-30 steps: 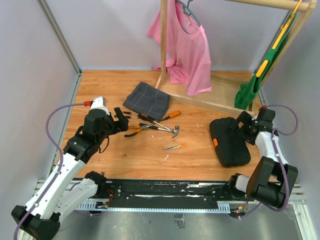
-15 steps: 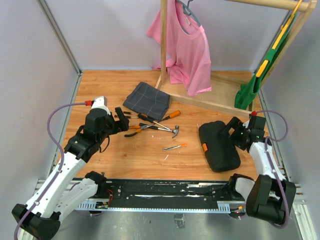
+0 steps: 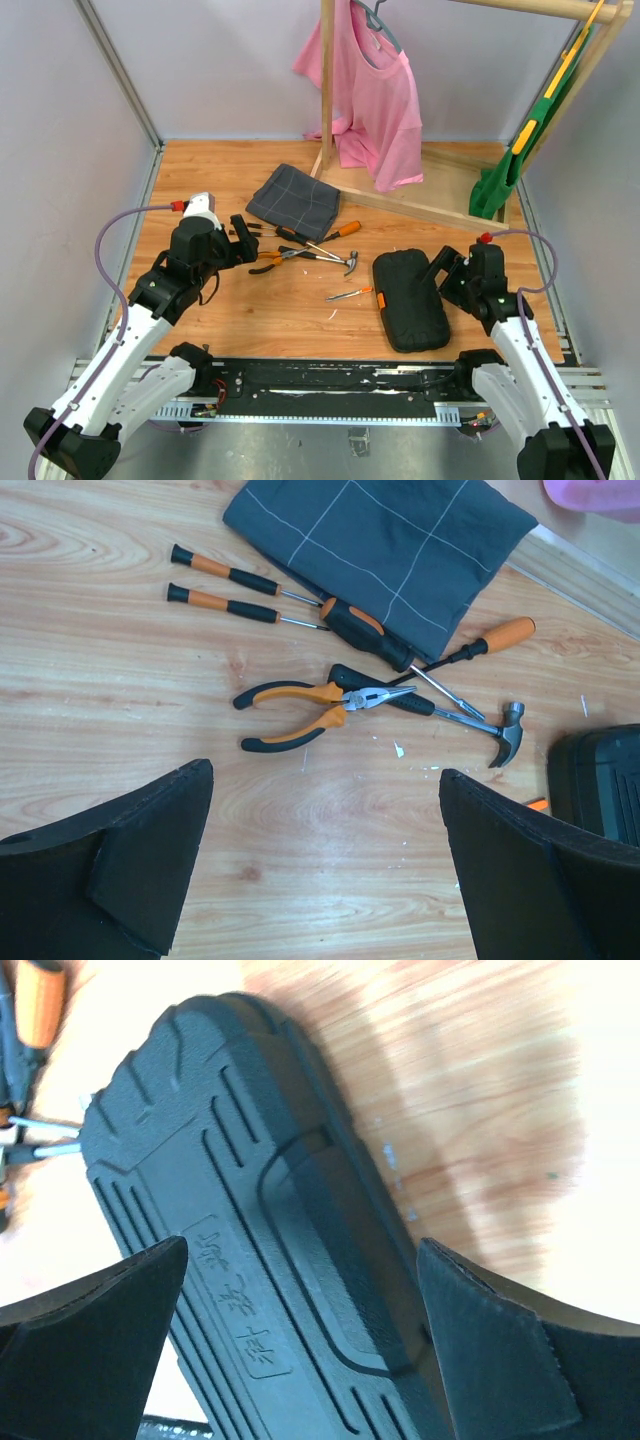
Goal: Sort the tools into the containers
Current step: Move the storage box to the center of the board.
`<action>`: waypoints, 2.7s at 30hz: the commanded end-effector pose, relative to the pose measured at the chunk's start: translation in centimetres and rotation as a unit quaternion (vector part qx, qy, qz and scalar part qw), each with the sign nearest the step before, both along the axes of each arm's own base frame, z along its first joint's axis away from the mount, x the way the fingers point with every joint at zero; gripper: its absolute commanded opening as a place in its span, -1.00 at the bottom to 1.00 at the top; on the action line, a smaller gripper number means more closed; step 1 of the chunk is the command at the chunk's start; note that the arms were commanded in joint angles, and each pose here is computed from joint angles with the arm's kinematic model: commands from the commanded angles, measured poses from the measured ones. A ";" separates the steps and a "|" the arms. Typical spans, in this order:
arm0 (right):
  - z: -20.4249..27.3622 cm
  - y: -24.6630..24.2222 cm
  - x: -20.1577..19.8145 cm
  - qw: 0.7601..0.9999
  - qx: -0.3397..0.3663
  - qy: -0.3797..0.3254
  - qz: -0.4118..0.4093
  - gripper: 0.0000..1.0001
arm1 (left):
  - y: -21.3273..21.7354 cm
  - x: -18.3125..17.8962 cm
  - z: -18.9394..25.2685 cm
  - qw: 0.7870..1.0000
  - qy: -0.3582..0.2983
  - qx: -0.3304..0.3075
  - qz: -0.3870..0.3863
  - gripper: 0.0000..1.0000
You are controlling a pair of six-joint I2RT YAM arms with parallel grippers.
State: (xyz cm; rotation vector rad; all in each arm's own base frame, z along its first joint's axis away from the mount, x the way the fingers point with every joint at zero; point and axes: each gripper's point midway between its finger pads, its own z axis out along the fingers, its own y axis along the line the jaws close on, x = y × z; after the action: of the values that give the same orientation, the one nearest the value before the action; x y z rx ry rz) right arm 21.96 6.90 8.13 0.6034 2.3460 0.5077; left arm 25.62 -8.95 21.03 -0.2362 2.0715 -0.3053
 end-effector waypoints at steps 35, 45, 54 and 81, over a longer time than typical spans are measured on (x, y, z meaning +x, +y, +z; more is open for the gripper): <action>-2.0 6.9 -5.9 0.992 0.086 0.073 0.064 0.76 | -2.3 -0.1 1.2 0.998 -0.012 -0.046 -0.051 0.99; -1.0 10.8 -1.8 0.992 0.023 0.013 0.126 0.80 | -5.7 -0.3 -1.9 0.988 0.029 -0.105 -0.109 0.99; -0.8 14.4 1.8 0.984 0.027 -0.010 0.178 0.77 | -6.3 -0.5 -1.5 0.985 0.017 -0.125 -0.117 0.98; 2.1 7.0 5.8 0.977 -0.093 -0.056 0.185 0.97 | -11.1 1.6 -5.9 0.976 0.044 -0.153 -0.152 0.80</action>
State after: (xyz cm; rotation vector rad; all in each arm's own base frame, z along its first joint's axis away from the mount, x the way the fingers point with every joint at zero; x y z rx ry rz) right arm 28.93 16.05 11.72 -0.0039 2.3216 0.5554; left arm 26.14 -18.39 14.70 -0.1146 2.1911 -0.7811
